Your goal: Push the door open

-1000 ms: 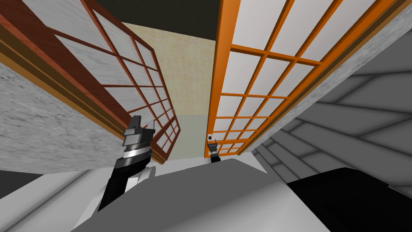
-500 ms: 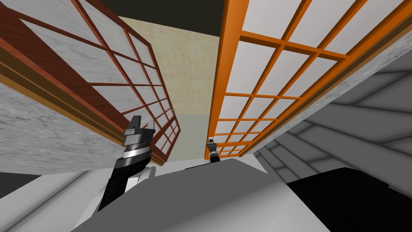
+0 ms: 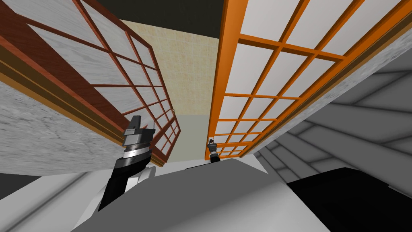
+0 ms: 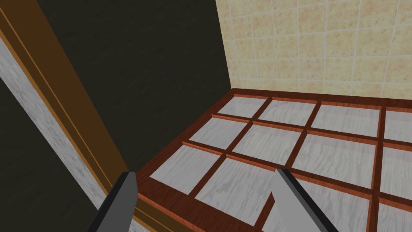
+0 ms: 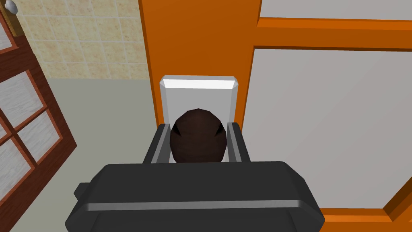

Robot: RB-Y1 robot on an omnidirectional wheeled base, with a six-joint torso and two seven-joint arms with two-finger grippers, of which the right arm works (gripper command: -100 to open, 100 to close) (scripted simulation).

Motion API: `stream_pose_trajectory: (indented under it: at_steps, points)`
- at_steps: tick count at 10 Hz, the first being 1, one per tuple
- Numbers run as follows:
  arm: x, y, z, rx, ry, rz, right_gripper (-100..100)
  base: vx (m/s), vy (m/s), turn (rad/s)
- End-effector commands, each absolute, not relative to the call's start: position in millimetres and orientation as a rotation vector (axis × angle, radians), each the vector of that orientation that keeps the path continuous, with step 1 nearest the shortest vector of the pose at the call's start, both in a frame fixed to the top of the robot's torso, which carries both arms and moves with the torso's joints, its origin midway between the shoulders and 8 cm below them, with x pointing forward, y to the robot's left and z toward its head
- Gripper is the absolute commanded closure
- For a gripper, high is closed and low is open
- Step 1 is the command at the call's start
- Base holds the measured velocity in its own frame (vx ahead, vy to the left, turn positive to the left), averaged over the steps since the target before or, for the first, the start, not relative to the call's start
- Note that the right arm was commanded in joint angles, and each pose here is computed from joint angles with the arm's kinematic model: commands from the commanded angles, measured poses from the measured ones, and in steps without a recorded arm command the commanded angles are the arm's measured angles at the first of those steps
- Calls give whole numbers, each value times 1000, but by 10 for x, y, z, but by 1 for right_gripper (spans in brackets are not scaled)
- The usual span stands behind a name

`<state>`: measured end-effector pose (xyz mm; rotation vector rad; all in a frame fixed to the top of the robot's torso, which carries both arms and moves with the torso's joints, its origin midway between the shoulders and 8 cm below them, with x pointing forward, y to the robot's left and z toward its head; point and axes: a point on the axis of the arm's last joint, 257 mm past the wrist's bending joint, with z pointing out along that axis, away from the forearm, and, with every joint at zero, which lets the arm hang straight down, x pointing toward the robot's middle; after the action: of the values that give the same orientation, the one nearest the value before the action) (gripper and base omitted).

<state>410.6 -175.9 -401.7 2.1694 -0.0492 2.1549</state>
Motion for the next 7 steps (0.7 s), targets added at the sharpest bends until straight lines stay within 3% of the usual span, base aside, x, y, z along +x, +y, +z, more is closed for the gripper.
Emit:
stream_pose_trajectory:
  at_steps: [1,7]
  points:
    - [4138,-1869,-3980,2146,-57,2154,100,167,23,-25]
    - [4163,-2304,-3974,2090,-107,2104,100,189,34,-39]
